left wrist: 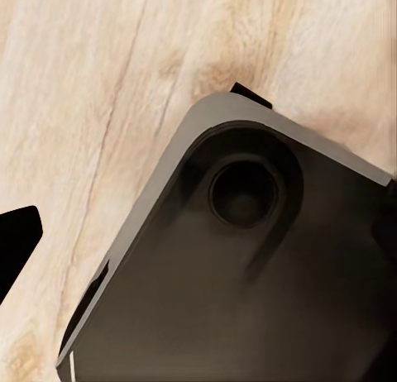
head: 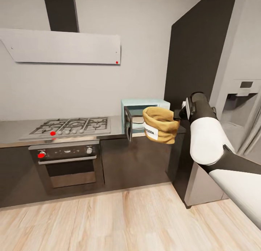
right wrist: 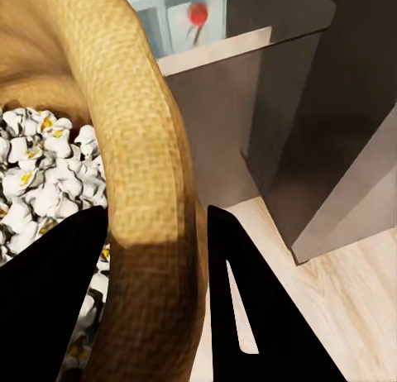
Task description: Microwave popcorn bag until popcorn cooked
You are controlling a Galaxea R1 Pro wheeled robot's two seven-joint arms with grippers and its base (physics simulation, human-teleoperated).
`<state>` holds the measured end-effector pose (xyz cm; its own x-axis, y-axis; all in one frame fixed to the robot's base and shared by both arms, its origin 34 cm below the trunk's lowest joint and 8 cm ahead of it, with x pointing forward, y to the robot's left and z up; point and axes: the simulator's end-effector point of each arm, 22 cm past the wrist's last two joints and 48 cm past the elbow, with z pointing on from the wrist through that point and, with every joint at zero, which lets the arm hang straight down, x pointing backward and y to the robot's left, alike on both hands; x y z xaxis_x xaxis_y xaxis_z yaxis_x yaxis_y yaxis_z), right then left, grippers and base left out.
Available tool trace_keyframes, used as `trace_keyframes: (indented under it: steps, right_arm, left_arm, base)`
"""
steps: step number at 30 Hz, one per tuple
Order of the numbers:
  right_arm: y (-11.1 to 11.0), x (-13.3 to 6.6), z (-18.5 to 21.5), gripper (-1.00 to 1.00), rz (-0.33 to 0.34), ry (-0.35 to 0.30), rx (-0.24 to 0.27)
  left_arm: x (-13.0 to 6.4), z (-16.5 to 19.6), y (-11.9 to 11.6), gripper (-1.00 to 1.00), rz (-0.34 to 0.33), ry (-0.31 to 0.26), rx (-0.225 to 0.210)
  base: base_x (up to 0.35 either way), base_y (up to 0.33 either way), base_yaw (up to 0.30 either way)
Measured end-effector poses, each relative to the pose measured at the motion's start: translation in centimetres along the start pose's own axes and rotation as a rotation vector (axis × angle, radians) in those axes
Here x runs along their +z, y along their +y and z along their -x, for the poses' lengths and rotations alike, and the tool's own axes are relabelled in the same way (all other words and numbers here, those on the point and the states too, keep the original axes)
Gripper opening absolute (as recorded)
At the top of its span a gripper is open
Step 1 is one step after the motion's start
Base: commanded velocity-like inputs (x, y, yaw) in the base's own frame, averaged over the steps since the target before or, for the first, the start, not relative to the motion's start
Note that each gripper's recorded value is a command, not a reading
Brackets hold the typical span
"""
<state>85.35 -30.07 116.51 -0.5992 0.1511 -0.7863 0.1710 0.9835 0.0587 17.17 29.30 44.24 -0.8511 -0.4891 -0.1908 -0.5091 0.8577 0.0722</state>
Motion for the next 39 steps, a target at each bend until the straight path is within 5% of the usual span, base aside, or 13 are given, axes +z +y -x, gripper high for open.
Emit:
trace_keyframes:
  steps: [16,39]
  right_arm:
    - [0.13,-0.12,0.1,-1.0,0.001,-0.003,-0.005]
    - [0.13,-0.01,0.03,-1.0,0.002,-0.001,-0.004]
  left_arm:
    - [0.01,-0.06,0.18,1.0,0.002,0.005,0.0]
    - [0.02,0.02,0.17,1.0,0.002,0.002,0.0]
  base:
    - [0.235,-0.144,0.004]
    - [0.16,-0.1,0.176]
